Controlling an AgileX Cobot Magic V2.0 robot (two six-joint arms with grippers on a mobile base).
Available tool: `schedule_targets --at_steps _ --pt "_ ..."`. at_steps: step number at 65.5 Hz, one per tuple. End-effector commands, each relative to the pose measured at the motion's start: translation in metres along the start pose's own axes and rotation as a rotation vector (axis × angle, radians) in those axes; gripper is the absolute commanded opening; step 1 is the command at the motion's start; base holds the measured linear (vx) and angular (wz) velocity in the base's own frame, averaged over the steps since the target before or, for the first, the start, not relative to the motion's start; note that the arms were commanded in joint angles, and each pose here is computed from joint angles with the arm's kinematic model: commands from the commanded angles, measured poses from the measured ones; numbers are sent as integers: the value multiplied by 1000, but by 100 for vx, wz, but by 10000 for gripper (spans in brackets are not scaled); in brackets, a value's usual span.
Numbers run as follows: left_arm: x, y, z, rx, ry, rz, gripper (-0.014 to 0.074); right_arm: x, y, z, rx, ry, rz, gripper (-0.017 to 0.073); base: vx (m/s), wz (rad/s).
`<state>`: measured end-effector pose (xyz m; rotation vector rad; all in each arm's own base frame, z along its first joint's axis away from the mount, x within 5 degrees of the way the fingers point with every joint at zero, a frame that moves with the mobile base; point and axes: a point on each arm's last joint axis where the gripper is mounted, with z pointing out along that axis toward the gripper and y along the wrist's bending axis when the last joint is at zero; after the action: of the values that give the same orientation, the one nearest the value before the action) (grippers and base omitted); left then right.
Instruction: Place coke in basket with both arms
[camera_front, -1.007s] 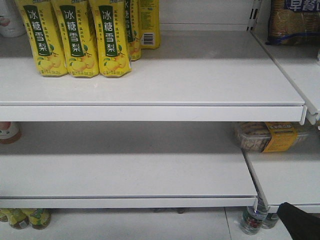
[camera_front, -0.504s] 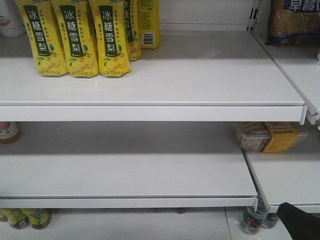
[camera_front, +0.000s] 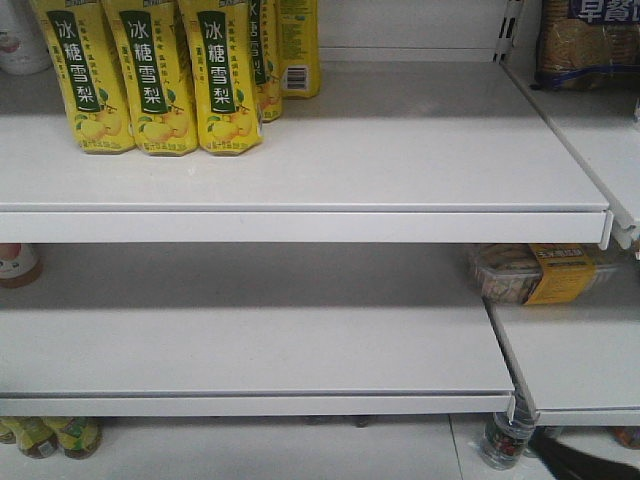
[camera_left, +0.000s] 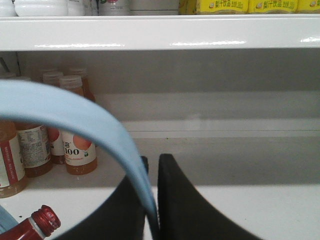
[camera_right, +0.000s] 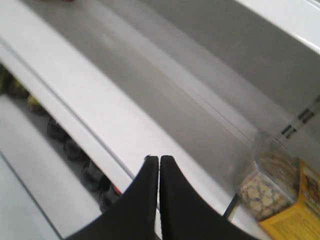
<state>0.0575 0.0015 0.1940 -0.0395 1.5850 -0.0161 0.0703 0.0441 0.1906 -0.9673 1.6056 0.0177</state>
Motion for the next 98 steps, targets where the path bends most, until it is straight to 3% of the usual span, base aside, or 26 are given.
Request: schedule_targets --at_steps 1,7,22,32,42,52,60,67,68,73,74,85,90,98 --pt "-11 -4 -2 37 -155 116 -6 -5 5 -1 -96 10 -134 -5 0 0" --pt "-11 -4 -2 37 -155 116 -6 -4 9 -2 -145 19 -132 -5 0 0" --pt "-11 -4 -2 37 -155 116 -6 -5 5 -1 -99 10 -111 -5 0 0" --pt "-11 -4 -2 37 -155 116 -6 -2 -8 -3 95 -11 -136 -5 0 0" --pt "-11 -4 -2 37 -155 116 -6 1 -16 -16 298 -136 -52 -5 0 0" --pt "-11 -4 -2 37 -155 116 -6 -2 -22 -28 420 -212 -23 -5 0 0" --pt "-11 -4 -2 37 -155 116 -6 -1 -22 -30 451 -199 -20 -5 0 0" --pt "-11 -4 -2 37 -155 116 -6 2 -21 -29 448 -171 57 -5 0 0" --pt "-11 -4 -2 37 -155 116 -6 3 -22 -29 452 -171 104 -5 0 0" --pt "-11 -4 -2 37 -155 116 -6 6 -23 -29 477 -157 227 -5 0 0" --pt "-11 -4 -2 37 -155 116 -6 7 -23 -29 484 -162 278 -5 0 0" --pt "-11 -4 -2 37 -155 116 -6 17 -26 -34 620 -195 588 -5 0 0" --pt "-11 -4 -2 37 -155 116 -6 19 -27 -38 682 -222 661 -5 0 0" --pt "-11 -4 -2 36 -153 117 -6 22 -27 -38 715 -196 704 -5 0 0"
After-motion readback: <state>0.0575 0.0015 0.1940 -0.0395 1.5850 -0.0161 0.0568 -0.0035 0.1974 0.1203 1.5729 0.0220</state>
